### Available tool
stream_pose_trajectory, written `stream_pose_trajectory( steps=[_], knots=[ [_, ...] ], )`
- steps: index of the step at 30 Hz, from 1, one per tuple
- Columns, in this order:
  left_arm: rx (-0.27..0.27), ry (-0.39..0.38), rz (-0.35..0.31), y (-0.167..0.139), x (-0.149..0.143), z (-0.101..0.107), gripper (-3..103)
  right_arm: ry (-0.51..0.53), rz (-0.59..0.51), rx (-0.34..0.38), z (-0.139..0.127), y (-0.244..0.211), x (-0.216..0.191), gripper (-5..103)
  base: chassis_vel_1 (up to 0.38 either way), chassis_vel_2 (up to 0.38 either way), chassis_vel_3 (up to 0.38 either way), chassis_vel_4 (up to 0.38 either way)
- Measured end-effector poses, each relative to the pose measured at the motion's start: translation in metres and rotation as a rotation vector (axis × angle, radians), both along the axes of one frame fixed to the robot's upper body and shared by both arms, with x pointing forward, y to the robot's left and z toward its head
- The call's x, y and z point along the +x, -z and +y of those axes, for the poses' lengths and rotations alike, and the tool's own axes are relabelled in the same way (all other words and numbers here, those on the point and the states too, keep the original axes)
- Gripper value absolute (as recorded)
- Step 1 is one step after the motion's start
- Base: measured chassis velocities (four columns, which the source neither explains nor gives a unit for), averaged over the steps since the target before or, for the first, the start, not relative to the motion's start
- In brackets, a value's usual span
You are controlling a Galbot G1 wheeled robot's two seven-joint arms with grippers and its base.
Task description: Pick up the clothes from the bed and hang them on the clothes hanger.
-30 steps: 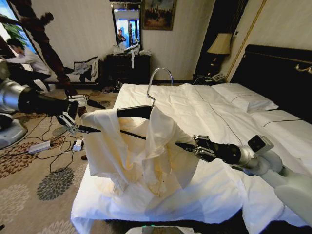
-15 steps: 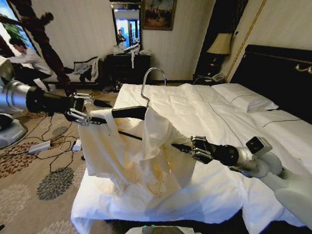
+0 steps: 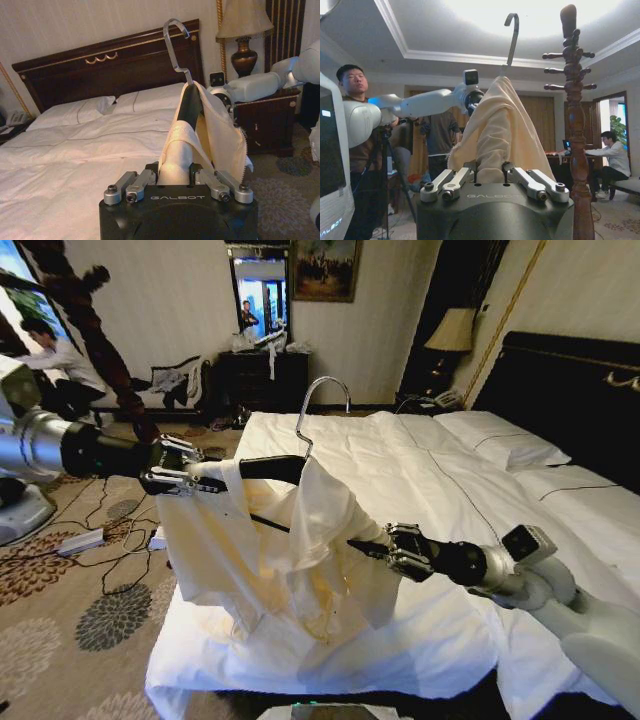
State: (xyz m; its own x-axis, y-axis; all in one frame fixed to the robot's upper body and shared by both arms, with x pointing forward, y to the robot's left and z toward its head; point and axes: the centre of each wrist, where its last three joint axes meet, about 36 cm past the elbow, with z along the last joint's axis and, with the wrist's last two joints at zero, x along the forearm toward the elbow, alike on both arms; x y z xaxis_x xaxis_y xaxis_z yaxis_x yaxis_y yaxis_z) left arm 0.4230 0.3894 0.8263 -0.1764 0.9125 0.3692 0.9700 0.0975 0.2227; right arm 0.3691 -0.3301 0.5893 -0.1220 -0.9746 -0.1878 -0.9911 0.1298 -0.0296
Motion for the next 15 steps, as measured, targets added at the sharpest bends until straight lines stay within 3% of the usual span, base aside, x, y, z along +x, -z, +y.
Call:
stream_pose_trajectory(
  steps=[7,15],
  knots=[
    [0.002,0.043,0.024,0.008,-0.001,-0.003,27,-0.016,-0.013,-0.027,0.005,0.000,0.000,21,0.000,0.000,0.000,0.000],
    [0.063,0.127,0.053,0.016,0.002,0.001,20,-0.022,-0.029,-0.024,0.003,-0.005,0.000,19,0.000,0.000,0.000,0.000]
  ],
)
